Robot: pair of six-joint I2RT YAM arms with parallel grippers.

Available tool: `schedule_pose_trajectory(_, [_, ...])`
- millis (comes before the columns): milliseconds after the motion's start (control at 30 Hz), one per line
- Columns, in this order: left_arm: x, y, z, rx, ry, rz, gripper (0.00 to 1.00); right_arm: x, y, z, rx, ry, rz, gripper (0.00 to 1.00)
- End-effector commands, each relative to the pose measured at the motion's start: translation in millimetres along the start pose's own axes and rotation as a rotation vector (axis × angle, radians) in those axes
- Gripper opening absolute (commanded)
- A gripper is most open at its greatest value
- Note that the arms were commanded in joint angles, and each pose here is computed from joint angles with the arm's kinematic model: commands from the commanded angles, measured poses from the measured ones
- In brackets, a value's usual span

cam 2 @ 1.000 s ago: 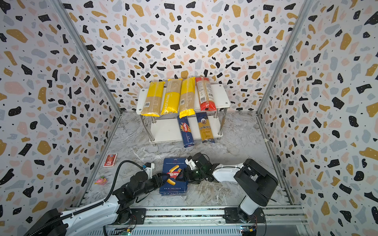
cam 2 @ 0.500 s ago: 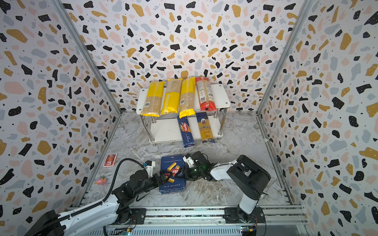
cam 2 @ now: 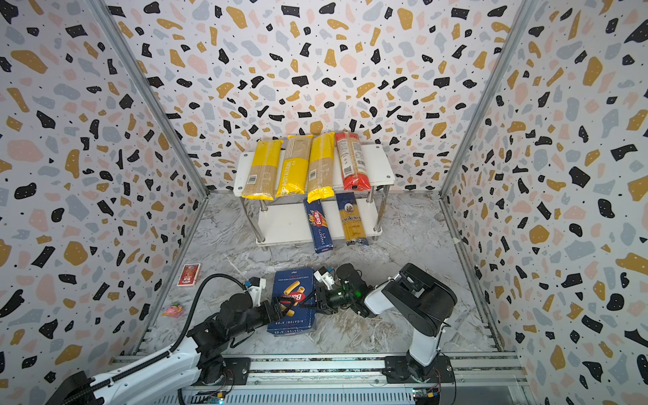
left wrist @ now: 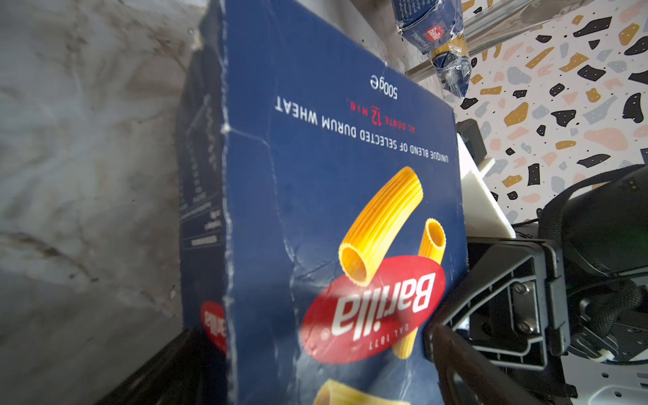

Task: Arrange pasta packages on shelves
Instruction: Pick up the pasta box from the center of the table.

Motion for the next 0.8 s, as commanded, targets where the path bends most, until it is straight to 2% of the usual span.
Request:
schedule_pose_trajectory(0, [20,15,-86,0.371,-0.050,0.159,0.98,11,-4,81,-0.238,0.260,0.105,0.57])
schedule_pose_trajectory(67, [22,15,-89,0.400,-0.036,0.171,0.93,11,-8,82,-0.214,0.277,0.111,0.62])
schedule_pose_trajectory(233, [24,11,-92,0.418,-0.038,0.191,0.89,13,-18,88,-0.200,0.304,0.134,0.67])
schedule_pose_trajectory(433, [24,13,-97,0.435,-0.054,0.195,0.88,11,-25,80,-0.165,0.287,0.141,0.67])
schedule_pose_trajectory(567, [23,14,-92,0.399,-0.066,0.183,0.89,11,-25,75,-0.142,0.275,0.138,0.62])
schedule_pose_trajectory(667, [20,18,-91,0.384,-0.068,0.162,0.94,12,-21,71,-0.131,0.262,0.139,0.52])
schedule_pose_trajectory(767, [14,25,-91,0.360,-0.083,0.126,1.00,12,-14,72,-0.139,0.253,0.122,0.47])
Point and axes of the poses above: each gripper's point midway between its finger pads, its own y axis back along the fingers, its own z axis along the line the jaws close on, x = y × z, the point moved 1 cm from there along y, back along the fingers, and after that the axes turned 5 degrees about y, right-handed, at the moved point
